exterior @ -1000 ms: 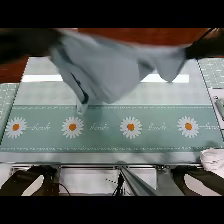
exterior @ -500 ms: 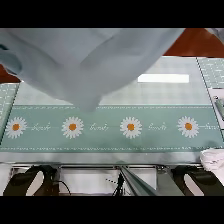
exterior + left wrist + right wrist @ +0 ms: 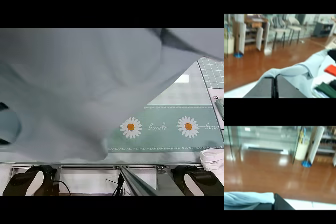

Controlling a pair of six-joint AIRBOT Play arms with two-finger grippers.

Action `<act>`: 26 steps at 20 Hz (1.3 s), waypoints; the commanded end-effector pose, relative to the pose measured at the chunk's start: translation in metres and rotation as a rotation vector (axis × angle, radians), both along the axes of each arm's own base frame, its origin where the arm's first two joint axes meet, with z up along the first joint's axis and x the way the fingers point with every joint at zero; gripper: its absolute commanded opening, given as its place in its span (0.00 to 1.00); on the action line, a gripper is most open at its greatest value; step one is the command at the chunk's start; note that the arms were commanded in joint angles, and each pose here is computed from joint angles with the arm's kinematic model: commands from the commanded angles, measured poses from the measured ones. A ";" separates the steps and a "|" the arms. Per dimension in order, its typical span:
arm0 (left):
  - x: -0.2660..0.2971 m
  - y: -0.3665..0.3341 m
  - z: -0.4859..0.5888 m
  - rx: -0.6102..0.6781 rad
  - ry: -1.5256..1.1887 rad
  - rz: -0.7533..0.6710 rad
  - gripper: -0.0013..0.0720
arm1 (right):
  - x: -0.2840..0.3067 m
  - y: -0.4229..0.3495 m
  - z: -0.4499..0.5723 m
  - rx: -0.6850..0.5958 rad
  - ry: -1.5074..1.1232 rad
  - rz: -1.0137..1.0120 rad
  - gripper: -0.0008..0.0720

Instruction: Fold the shirts.

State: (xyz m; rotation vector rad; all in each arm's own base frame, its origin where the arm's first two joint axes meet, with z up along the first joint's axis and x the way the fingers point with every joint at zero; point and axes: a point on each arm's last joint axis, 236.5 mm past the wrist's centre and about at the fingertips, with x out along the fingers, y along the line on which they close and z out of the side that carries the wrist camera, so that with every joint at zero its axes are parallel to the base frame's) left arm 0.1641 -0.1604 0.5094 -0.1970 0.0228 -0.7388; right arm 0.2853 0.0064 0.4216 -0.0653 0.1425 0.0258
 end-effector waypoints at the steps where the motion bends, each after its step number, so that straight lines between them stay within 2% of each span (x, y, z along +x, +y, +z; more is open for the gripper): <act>1: 0.000 -0.012 -0.049 0.095 0.199 -0.095 0.05 | 0.005 0.007 -0.034 0.017 0.140 0.026 0.05; 6: -0.004 -0.013 -0.078 0.155 0.323 -0.136 0.05 | -0.013 0.019 -0.095 -0.019 0.419 0.090 0.05; 10: 0.006 0.007 -0.102 0.192 0.423 -0.033 0.05 | -0.045 0.018 -0.136 -0.035 0.640 0.100 0.05; 13: 0.010 0.013 -0.139 0.228 0.558 -0.039 0.05 | -0.074 0.018 -0.176 -0.054 0.887 0.128 0.05; 17: 0.029 0.016 -0.204 0.206 0.769 -0.084 0.05 | -0.054 0.040 -0.219 -0.021 1.050 0.229 0.05; 22: 0.073 0.009 -0.325 0.120 0.968 -0.120 0.05 | -0.006 0.049 -0.341 -0.006 1.365 0.300 0.05; 26: 0.067 -0.003 -0.429 0.085 1.145 -0.125 0.05 | 0.018 0.069 -0.428 0.119 1.555 0.326 0.05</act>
